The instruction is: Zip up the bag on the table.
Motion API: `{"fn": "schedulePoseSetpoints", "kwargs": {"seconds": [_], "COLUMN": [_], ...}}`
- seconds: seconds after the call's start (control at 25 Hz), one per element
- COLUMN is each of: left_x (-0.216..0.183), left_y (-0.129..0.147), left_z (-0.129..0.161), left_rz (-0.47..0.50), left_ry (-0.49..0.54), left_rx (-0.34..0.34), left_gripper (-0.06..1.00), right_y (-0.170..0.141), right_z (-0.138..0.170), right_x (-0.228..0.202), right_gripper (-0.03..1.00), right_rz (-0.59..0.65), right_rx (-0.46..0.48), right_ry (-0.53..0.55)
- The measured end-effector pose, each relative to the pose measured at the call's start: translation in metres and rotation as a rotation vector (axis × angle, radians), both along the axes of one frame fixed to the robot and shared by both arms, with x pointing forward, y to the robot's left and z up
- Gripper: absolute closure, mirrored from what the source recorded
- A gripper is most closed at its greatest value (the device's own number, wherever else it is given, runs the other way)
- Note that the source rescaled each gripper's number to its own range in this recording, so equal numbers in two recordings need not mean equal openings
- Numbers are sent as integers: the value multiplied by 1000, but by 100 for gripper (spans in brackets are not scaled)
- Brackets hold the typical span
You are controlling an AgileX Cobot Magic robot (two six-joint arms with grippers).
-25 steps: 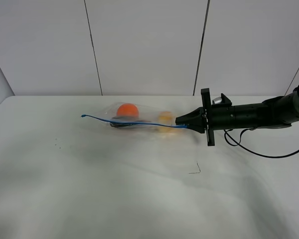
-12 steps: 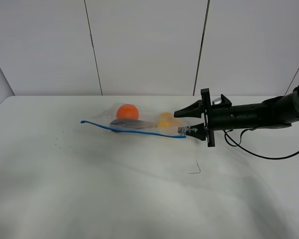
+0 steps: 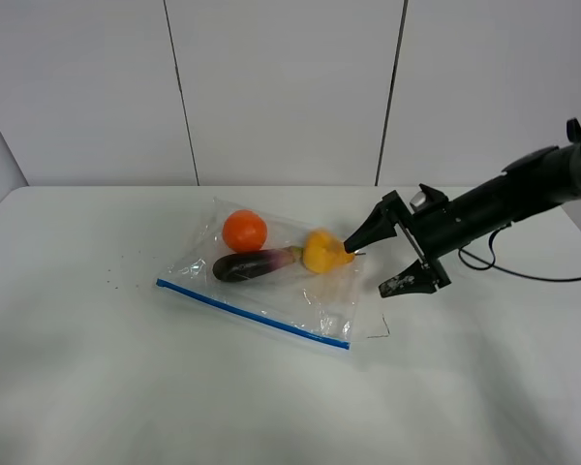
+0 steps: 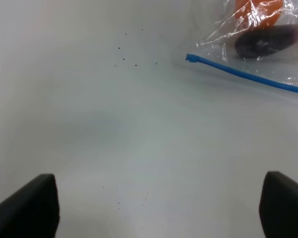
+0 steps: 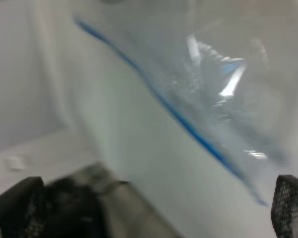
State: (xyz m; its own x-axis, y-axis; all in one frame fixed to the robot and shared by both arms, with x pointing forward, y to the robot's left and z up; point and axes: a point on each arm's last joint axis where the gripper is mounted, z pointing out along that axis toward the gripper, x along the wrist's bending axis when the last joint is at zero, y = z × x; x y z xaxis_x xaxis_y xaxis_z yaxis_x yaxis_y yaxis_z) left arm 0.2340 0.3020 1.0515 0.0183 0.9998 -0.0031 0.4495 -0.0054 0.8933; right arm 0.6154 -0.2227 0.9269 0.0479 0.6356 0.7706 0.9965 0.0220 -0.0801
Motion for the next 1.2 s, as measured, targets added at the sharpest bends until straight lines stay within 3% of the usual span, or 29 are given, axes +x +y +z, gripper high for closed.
{"fn": "schedulePoseSetpoints", "kwargs": {"seconds": [0.28, 0.4, 0.84, 1.2], "left_x": [0, 0, 0, 0], "left_y": [0, 0, 0, 0], "left_z": [0, 0, 0, 0], "left_rz": [0, 0, 0, 0], "left_ry": [0, 0, 0, 0], "left_rx": [0, 0, 0, 0], "left_gripper": [-4, -4, -4, -4], "right_y": [-37, -48, -65, -69], "right_z": [40, 48, 57, 91], "right_x": [39, 45, 27, -69], "right_gripper": [-3, -3, -3, -3], "right_rz": [14, 2, 45, 70], "right_rx": [-523, -639, -770, -809], "right_ry": [-127, -149, -132, -115]}}
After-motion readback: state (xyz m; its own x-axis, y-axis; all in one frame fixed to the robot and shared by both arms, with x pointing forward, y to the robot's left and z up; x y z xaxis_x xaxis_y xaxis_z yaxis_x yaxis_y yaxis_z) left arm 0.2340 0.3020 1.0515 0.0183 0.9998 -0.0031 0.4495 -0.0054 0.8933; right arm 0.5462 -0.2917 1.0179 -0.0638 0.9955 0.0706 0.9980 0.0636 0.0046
